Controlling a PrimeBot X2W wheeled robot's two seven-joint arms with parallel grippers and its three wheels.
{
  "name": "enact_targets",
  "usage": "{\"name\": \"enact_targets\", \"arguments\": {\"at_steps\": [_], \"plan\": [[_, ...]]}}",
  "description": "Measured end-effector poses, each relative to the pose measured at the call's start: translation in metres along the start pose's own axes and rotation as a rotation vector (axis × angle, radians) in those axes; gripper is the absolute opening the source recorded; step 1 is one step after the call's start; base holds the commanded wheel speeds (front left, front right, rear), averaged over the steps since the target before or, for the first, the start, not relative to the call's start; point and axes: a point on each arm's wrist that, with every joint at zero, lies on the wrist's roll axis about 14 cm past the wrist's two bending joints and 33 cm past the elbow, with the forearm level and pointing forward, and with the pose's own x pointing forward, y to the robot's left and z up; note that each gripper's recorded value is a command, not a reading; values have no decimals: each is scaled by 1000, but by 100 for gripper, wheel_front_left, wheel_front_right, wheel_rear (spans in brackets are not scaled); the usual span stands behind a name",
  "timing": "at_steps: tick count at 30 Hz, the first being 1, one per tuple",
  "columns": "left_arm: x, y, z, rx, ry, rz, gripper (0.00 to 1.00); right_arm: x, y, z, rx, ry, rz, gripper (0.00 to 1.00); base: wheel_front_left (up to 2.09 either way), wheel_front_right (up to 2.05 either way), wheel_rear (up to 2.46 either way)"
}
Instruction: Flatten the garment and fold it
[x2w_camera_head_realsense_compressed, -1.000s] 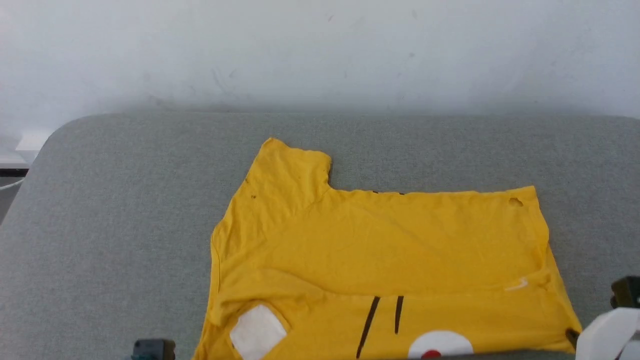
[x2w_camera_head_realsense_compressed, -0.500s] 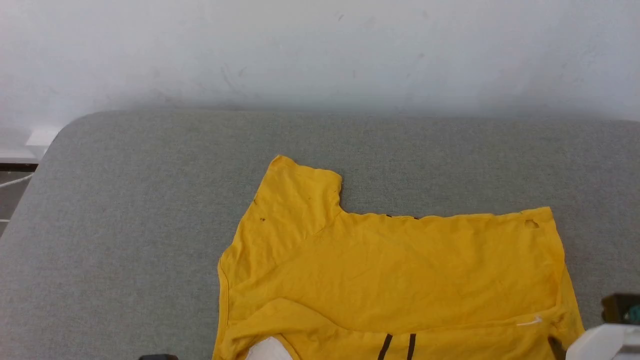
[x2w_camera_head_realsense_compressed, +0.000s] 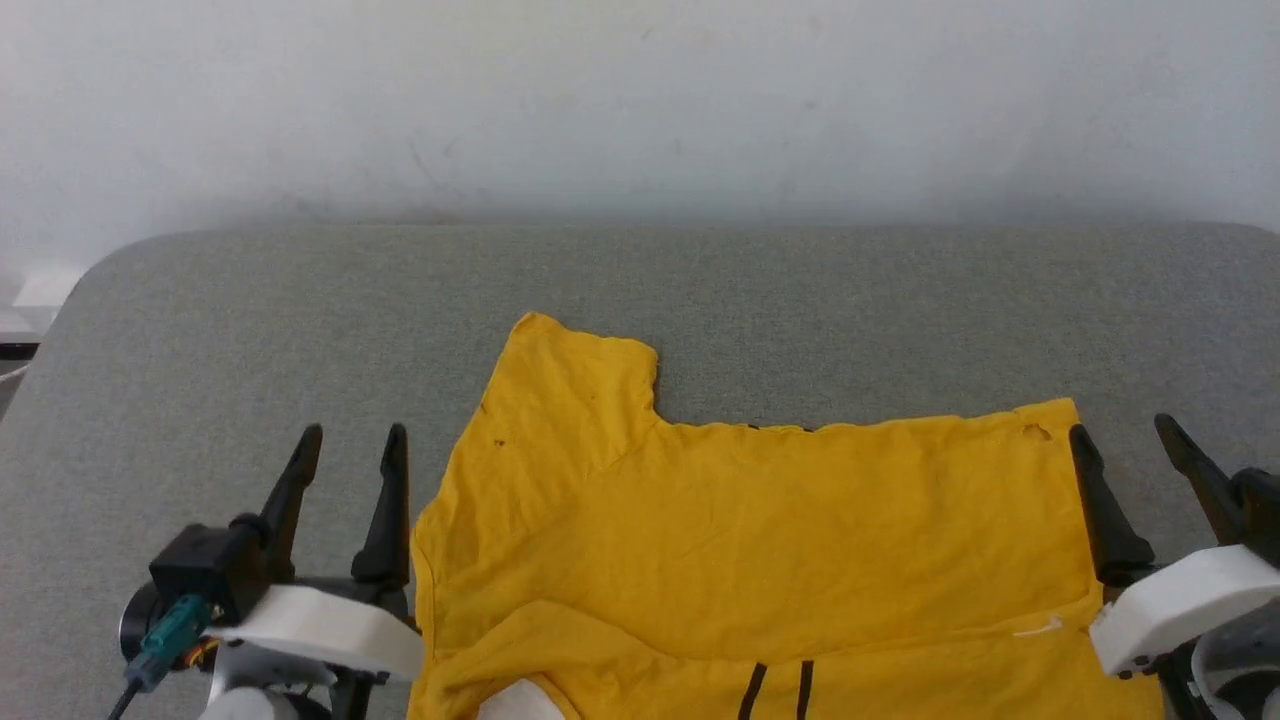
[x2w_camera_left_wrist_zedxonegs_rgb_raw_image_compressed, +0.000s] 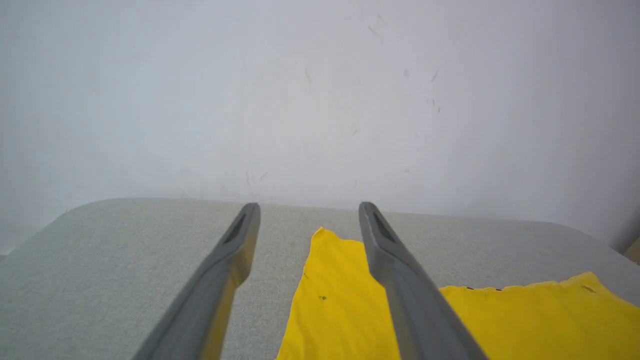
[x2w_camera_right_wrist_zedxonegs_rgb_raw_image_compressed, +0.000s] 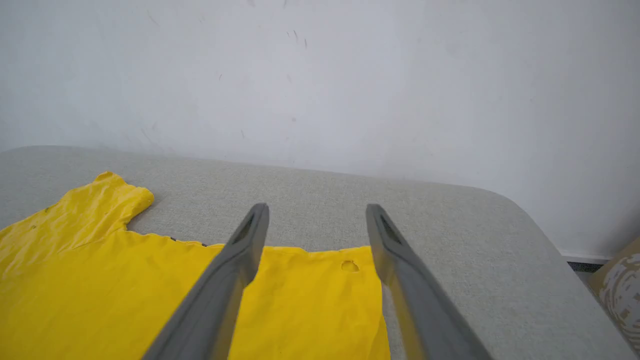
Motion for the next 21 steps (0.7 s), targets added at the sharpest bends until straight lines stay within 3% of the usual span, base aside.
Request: {"name": "enact_targets", "arguments": {"at_steps": [3,9,14,21], "plan": [[20,-12,5,23,-28,-62,100,4,7,7,14,-61,8,100,0,0,0],[71,-32,-13,111,101,-186,100,11,12,3,29,-82,0,100,0,0,0],[120,-43,-37,254,310,-313,100,19,8,-5,29,-70,-19,100,0,0,0],[166,-46,-96,299,687,-372,100,21,-4,-27,42,-21,-68,100,0,0,0]]}}
